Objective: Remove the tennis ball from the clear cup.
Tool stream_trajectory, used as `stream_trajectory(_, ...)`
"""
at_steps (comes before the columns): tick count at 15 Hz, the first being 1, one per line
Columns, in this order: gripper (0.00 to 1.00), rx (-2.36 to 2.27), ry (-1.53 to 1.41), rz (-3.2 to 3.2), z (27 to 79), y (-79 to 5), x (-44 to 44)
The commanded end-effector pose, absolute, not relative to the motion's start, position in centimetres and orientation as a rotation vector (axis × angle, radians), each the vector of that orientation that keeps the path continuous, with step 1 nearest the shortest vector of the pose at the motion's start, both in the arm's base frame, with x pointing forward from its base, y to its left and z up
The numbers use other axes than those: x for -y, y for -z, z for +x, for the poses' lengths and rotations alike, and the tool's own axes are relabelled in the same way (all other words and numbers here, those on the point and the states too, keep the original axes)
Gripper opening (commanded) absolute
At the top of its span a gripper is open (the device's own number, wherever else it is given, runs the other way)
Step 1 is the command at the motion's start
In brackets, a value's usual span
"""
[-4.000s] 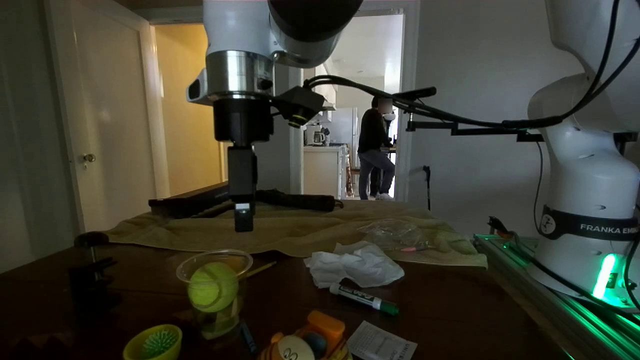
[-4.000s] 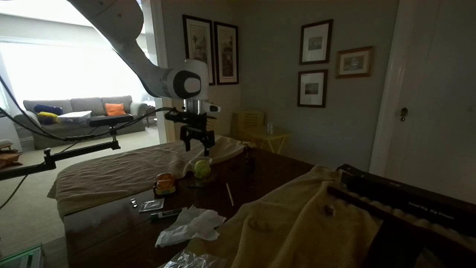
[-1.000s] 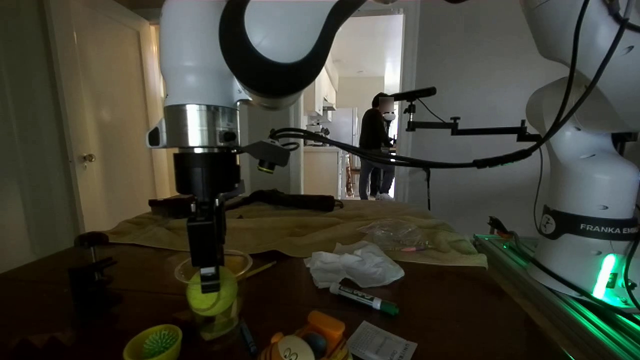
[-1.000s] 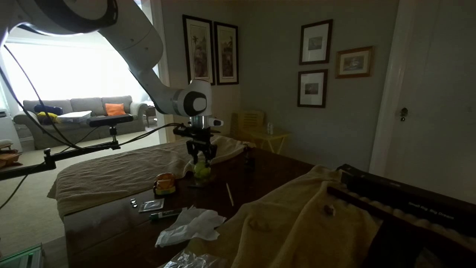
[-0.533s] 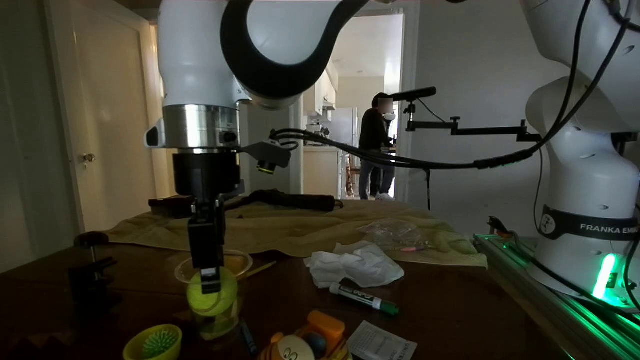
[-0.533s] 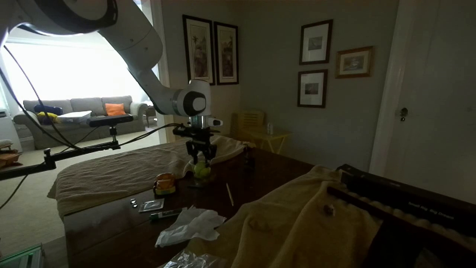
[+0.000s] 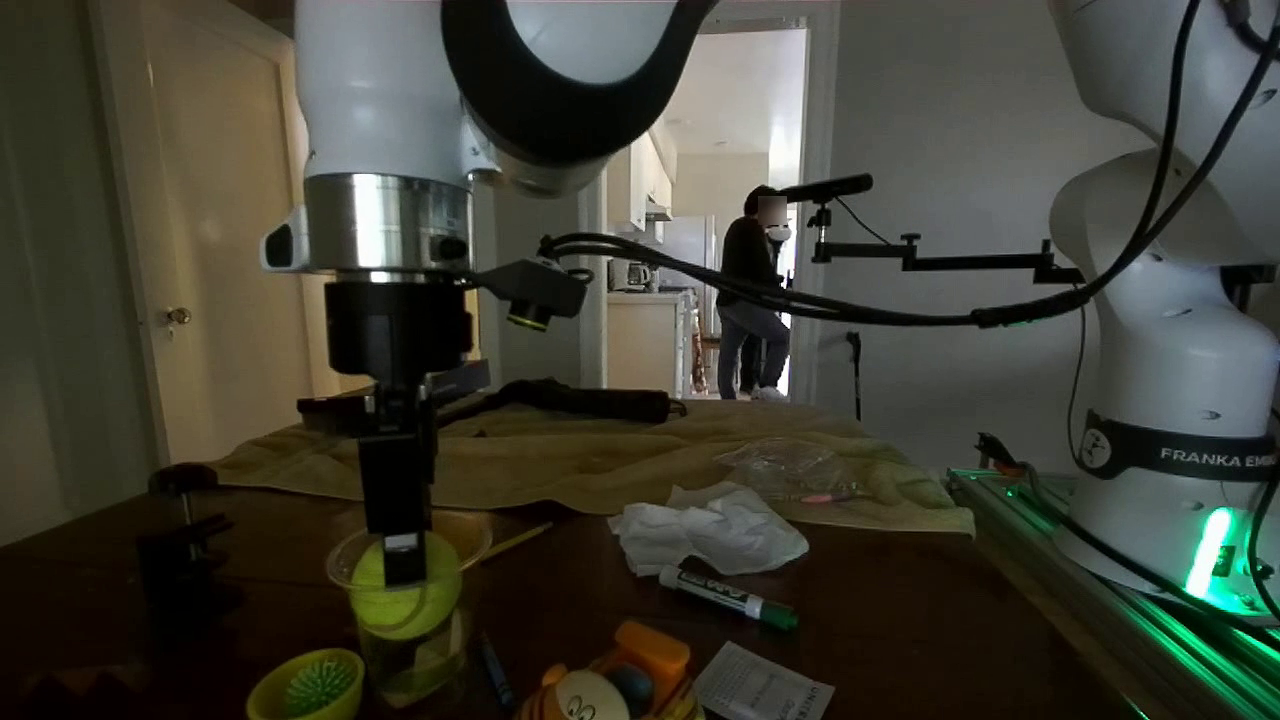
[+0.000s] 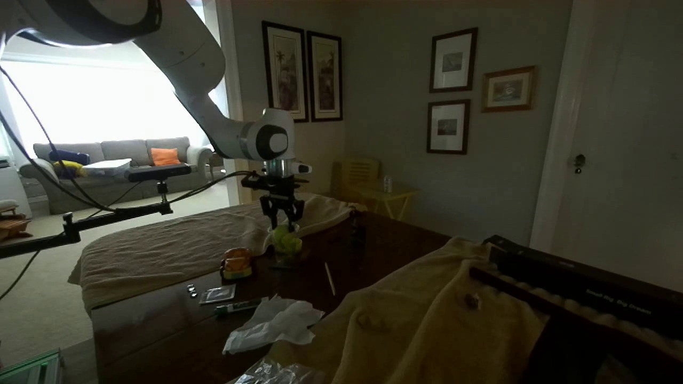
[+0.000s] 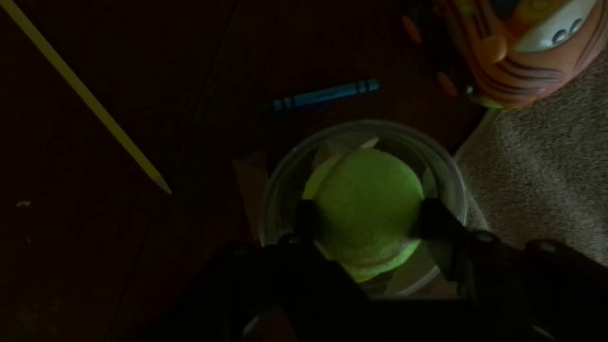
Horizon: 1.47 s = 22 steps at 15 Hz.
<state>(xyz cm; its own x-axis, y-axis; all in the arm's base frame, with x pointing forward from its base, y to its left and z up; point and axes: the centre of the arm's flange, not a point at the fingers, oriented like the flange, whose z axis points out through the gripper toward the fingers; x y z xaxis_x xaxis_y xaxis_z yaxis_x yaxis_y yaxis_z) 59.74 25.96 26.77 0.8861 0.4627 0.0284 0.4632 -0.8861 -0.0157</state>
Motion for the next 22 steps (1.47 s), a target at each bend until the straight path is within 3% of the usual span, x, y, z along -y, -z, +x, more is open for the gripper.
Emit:
stream_trajectory(1,0.34,0.769,0.099,-3.044,59.1,-30.7,-27.1)
stream_trajectory(13,0.34,0.462,0.258,-3.119,59.6,-40.9,-21.7)
stream_trajectory(22,0.34,0.069,0.27,-3.14,64.0,-36.2,-11.2)
